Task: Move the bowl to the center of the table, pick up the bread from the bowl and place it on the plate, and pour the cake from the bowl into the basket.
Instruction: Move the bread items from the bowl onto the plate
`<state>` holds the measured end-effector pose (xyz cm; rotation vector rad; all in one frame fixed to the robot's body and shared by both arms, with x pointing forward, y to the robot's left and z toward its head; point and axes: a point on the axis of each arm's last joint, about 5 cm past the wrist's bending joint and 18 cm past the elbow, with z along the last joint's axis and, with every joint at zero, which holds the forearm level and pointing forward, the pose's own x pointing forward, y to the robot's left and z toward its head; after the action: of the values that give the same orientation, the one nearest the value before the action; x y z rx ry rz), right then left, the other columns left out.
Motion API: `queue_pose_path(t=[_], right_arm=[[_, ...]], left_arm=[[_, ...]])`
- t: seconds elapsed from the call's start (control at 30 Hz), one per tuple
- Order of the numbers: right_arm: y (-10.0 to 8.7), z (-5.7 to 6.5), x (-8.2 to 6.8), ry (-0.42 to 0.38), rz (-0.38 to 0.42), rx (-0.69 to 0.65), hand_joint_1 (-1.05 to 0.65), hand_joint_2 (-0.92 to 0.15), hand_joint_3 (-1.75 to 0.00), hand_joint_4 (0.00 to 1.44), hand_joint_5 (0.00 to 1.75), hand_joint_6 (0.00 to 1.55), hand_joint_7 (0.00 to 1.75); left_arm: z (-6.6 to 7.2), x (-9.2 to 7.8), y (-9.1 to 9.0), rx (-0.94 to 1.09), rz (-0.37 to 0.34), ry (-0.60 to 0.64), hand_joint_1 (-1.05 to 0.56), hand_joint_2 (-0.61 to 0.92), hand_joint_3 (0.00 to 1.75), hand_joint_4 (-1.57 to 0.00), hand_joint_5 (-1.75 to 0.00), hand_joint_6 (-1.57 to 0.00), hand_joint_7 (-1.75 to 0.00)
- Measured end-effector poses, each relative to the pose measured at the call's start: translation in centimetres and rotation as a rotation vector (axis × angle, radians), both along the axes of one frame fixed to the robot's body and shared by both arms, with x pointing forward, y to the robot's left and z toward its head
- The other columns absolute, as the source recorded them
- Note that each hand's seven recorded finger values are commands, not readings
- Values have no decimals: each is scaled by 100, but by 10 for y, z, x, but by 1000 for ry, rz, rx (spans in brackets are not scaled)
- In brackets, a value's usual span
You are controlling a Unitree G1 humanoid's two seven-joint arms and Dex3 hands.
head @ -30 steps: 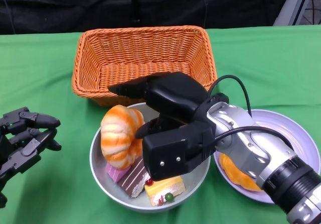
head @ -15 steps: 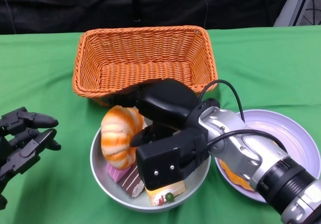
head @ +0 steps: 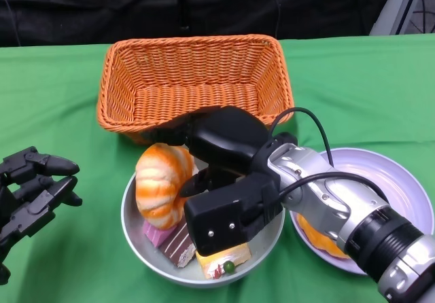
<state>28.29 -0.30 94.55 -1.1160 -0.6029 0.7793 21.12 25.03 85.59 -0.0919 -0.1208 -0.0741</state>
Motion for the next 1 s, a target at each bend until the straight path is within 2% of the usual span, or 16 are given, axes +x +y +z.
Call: queue_pose_path(t=[0.53, 0.67, 0.83, 1.0], right_arm=[[2, -2, 0, 1, 3, -19, -69, -91, -1, 33, 0, 35, 0], [3, -3, 0, -15, -1, -46, -68, -90, 0, 36, 1, 35, 0], [3, -7, 0, -17, -7, -67, -66, -90, 0, 38, 2, 37, 1], [6, -10, -2, -54, -9, -56, -59, -89, 0, 46, 5, 44, 3]], left_arm=[[0, 0, 0, 1, 11, 1, -19, 92, 24, -70, -143, -84, -97], [0, 0, 0, -1, 12, 0, -14, 92, 29, -76, -137, -85, -93], [-1, 0, 0, 2, 14, -6, -14, 92, 28, -76, -132, -86, -89], [0, 0, 0, 4, 16, -6, -13, 92, 31, -78, -130, -88, -90]])
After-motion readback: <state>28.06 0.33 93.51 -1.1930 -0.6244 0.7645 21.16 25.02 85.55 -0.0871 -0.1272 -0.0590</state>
